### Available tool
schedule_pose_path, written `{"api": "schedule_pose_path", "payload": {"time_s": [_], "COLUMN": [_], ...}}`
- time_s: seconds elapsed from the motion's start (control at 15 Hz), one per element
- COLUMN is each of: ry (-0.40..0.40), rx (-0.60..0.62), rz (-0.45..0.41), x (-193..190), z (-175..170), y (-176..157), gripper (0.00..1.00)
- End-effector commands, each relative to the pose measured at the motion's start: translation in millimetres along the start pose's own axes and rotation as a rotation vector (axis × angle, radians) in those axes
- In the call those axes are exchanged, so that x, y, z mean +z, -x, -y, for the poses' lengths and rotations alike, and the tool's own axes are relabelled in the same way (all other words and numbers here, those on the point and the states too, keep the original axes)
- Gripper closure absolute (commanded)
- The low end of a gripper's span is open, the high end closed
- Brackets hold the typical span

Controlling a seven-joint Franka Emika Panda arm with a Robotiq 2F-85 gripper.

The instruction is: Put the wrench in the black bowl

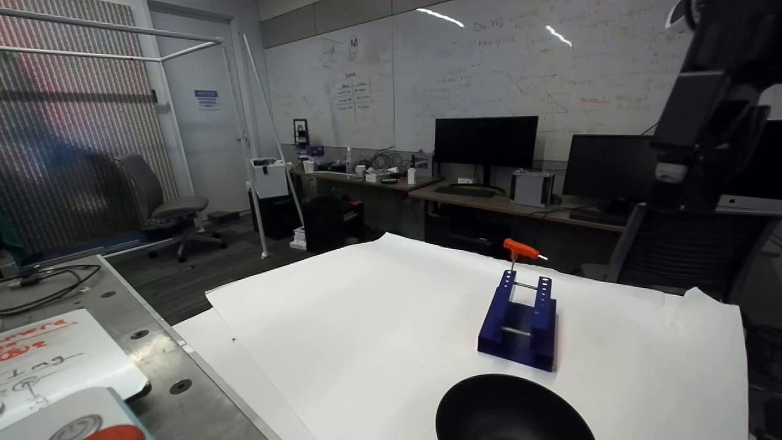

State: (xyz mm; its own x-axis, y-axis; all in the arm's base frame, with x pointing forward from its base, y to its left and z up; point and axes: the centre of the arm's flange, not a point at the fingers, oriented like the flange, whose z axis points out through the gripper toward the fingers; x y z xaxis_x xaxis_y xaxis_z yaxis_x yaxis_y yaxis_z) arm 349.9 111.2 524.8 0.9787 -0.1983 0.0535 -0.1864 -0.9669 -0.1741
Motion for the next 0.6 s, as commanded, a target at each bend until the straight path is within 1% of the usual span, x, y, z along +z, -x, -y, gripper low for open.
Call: {"api": "schedule_pose_path", "payload": {"time_s": [0.0,0.13,0.53], "ry": [0.0,0.001,0.001], "rx": [0.005,0.005,0.002], "rz": [0.009,0.017,0.013], "x": [2.7,5.0,3.4], "z": [0.1,2.5,3.5], "y": [-6.0,-10.9,-10.6], "gripper": [0.0,0.0,0.0]}}
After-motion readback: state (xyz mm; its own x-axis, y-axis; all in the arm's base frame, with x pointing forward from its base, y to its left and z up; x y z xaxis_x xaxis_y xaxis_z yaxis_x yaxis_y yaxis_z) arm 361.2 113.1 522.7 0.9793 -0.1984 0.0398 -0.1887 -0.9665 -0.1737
